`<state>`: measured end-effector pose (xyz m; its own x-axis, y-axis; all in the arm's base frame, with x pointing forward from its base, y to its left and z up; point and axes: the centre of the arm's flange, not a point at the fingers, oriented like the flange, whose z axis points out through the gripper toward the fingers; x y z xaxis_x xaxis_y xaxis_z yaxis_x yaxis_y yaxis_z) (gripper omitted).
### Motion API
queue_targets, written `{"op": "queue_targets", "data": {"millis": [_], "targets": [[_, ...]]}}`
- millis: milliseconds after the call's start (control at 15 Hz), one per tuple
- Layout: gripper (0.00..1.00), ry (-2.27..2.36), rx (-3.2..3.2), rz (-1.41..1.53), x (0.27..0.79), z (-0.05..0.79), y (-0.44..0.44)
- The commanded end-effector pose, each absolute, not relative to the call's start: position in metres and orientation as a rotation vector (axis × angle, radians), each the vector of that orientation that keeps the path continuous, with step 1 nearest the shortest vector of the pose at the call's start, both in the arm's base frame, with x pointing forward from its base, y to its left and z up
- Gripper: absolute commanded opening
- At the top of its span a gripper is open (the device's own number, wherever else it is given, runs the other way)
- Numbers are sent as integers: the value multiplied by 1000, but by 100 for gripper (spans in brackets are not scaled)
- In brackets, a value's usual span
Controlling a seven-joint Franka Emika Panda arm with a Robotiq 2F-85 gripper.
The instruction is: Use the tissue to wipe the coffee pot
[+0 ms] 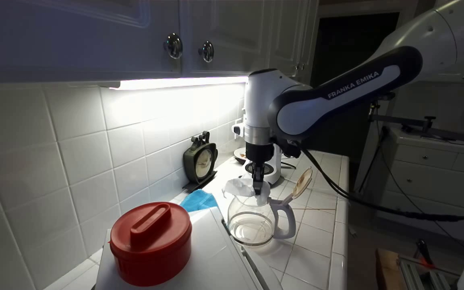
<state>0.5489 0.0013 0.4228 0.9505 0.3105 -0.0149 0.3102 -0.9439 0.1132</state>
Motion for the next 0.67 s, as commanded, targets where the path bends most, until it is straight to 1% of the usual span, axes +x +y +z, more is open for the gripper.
{"op": "queue_targets", "data": {"millis": [0, 600], "targets": [[0, 466, 2910, -17, 545, 425, -2], [0, 223, 2915, 58, 555, 414, -13]]}}
